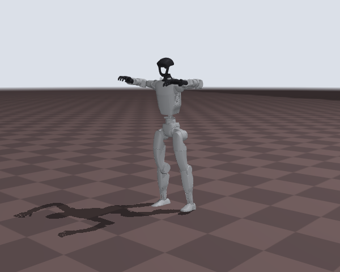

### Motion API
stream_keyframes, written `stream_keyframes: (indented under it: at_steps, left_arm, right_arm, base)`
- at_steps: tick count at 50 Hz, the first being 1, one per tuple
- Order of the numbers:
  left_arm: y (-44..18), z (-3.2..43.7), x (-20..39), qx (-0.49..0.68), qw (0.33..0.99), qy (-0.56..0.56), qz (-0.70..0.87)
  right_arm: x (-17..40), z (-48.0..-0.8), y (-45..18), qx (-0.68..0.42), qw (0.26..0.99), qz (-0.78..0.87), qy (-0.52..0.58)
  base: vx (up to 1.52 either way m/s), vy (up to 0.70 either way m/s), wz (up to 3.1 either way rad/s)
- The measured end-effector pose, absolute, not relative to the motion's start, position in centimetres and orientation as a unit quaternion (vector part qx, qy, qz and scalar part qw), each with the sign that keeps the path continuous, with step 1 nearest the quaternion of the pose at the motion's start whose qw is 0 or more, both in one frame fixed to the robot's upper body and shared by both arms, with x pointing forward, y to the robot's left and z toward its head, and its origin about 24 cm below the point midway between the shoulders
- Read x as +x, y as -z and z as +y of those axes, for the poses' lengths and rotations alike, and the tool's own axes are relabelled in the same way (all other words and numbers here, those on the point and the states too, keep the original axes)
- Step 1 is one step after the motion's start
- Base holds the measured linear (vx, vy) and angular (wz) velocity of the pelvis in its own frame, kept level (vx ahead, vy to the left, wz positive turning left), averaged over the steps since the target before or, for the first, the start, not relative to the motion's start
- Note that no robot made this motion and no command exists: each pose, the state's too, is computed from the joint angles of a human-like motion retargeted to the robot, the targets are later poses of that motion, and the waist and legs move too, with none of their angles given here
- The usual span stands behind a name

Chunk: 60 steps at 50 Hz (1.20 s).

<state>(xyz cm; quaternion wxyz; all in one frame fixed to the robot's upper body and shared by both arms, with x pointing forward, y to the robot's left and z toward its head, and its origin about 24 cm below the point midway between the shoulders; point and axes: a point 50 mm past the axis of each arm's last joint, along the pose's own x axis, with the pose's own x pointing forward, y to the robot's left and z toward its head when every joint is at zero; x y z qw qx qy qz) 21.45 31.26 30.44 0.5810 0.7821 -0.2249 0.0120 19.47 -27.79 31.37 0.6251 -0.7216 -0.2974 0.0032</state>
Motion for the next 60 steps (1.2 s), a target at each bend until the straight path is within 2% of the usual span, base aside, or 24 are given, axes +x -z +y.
stream_keyframes:
  at_steps: [60]
  left_arm:
    - [-32.2,29.6,21.9,0.786,0.558,0.002,-0.267]
  right_arm:
    - [20.4,-27.8,-32.0,-0.709,0.634,-0.309,-0.004]
  base:
    - [0.00,0.00,0.00]
